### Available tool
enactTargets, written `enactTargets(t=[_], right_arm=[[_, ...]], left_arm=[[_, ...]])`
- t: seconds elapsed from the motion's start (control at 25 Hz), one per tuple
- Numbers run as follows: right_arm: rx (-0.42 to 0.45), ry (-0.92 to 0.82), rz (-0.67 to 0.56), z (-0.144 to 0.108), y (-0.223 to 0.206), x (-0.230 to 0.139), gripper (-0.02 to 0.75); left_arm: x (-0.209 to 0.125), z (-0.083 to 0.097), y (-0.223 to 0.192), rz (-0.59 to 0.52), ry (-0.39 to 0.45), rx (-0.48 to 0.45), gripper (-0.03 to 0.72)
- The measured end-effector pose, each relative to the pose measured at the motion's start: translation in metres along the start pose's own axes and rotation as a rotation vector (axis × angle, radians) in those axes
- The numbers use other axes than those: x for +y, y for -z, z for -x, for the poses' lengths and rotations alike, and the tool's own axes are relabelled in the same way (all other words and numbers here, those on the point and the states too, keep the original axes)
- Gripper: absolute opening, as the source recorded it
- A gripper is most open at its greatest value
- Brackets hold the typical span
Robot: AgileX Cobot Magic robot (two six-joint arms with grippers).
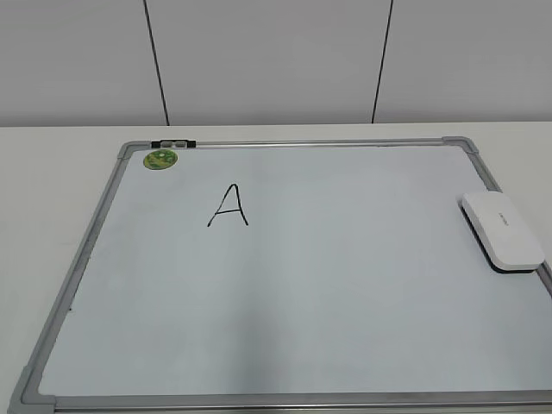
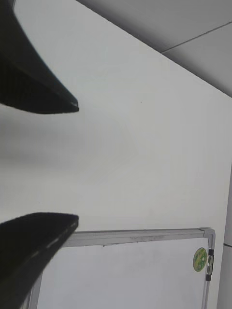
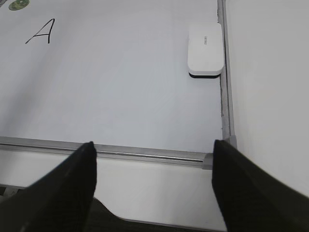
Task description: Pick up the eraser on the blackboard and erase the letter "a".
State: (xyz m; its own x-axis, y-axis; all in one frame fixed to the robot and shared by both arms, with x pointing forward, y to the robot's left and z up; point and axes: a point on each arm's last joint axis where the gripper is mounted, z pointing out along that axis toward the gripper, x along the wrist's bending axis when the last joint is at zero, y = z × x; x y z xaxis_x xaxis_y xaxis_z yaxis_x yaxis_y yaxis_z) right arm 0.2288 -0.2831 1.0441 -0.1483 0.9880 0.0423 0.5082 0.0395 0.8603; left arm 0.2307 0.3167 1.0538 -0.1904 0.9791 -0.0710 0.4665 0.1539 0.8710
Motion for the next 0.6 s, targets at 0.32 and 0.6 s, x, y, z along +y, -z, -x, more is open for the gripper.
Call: enactTargets(t=[0.32, 0.6], right_arm=[[0.0, 0.0, -0.002, 0.0, 0.0, -0.0002, 0.552], [0.0, 0.0, -0.002, 0.0, 0.0, -0.0002, 0.552]], left_arm=[[0.0, 0.0, 0.0, 0.0, 0.0, 0.0, 0.472], [0.0, 0.0, 0.0, 0.0, 0.0, 0.0, 0.472]])
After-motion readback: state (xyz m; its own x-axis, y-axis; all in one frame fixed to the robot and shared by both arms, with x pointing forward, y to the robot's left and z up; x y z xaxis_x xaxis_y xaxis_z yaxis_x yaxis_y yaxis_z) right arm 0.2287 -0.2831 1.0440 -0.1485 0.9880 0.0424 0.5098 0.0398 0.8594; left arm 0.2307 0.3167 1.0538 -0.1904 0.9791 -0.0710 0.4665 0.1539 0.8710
